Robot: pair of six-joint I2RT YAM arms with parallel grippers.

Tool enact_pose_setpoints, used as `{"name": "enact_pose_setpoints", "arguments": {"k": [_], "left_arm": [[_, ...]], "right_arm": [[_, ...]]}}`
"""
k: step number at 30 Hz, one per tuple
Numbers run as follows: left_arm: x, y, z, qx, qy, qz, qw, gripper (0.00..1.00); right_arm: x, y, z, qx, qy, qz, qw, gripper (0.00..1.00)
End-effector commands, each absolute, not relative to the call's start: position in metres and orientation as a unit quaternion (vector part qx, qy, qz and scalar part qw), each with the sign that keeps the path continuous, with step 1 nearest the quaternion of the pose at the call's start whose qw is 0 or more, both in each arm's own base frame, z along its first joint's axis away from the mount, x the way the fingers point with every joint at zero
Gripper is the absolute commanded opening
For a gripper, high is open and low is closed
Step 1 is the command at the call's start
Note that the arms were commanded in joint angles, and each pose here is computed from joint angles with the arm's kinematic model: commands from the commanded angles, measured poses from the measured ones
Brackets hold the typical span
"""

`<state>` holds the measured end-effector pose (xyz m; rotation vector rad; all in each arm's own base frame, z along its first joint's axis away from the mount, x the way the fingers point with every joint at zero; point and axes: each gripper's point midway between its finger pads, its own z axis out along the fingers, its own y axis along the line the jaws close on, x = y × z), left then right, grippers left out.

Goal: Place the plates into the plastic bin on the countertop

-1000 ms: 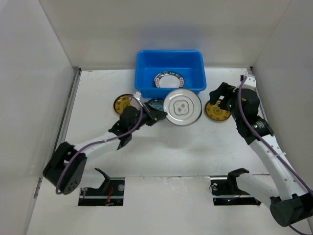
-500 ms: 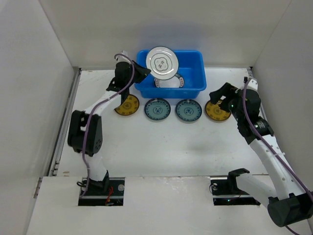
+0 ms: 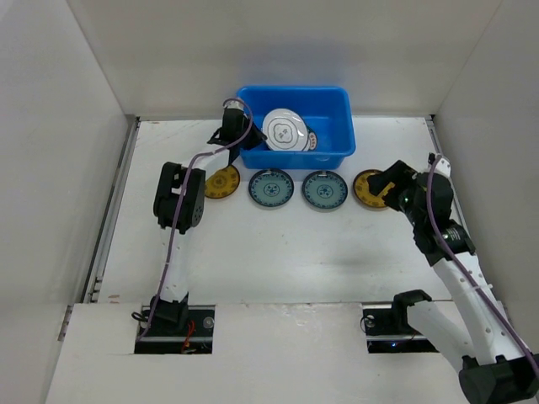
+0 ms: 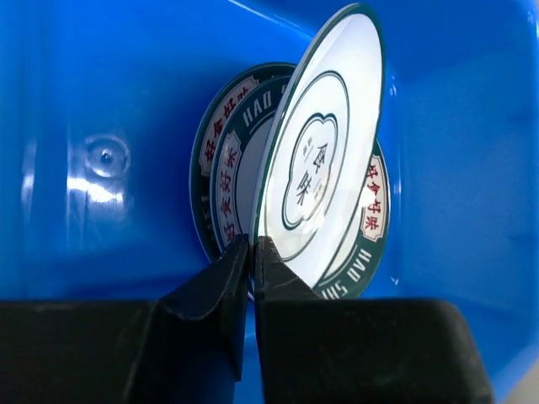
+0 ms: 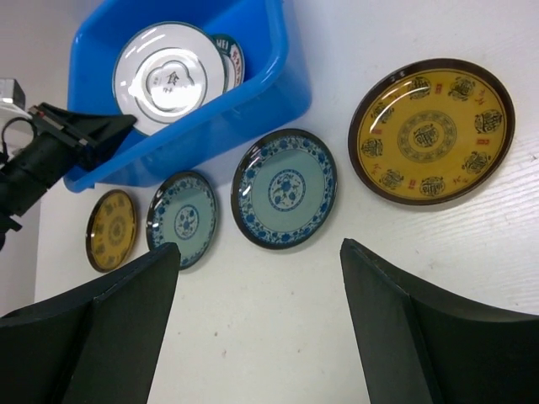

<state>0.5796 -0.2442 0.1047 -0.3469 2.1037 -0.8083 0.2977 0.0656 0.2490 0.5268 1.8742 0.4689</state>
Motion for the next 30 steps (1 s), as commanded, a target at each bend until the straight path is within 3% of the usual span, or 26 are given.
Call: {"name": "enact_pose_setpoints", "arguments": {"k": [1,3,5,8,11,13,22,26,30], "left_arm": [[0.597,-0.257,0.147,-0.085,0.818,-0.33,0.463,0.04],[0.598,-0.263,0.138,-0.068,0.825,-0.324,0.458,0.09],[0.598,-0.267,0.135,-0.049,0.831,-0.315,0.456,0.24],[0.596,-0.272,0.145,-0.016,0.832,-0.299,0.468,0.49],[0.594,-0.275,0.173,0.012,0.823,-0.286,0.491,0.85],[0.593,-0.275,0.196,0.023,0.814,-0.281,0.507,1.0],[0.561,-0.24,0.342,0.028,0.755,-0.251,0.605,1.0],[0.534,-0.211,0.358,0.02,0.757,-0.217,0.616,1.0],[0.501,-0.179,0.338,-0.013,0.775,-0.181,0.605,1.0]], "right_arm": [[0.294,0.06,0.249,0.234,0.783,0.201,0.541,0.82],[0.293,0.057,0.243,0.242,0.785,0.197,0.535,0.82],[0.29,0.055,0.232,0.259,0.789,0.196,0.523,0.81],[0.286,0.051,0.211,0.293,0.79,0.199,0.501,0.81],[0.286,0.045,0.192,0.325,0.787,0.201,0.484,0.81],[0.29,0.043,0.185,0.338,0.782,0.212,0.479,0.81],[0.314,0.041,0.132,0.427,0.763,0.27,0.405,0.78],[0.331,0.041,0.113,0.451,0.756,0.278,0.384,0.76],[0.347,0.039,0.094,0.473,0.744,0.286,0.376,0.74]]}}
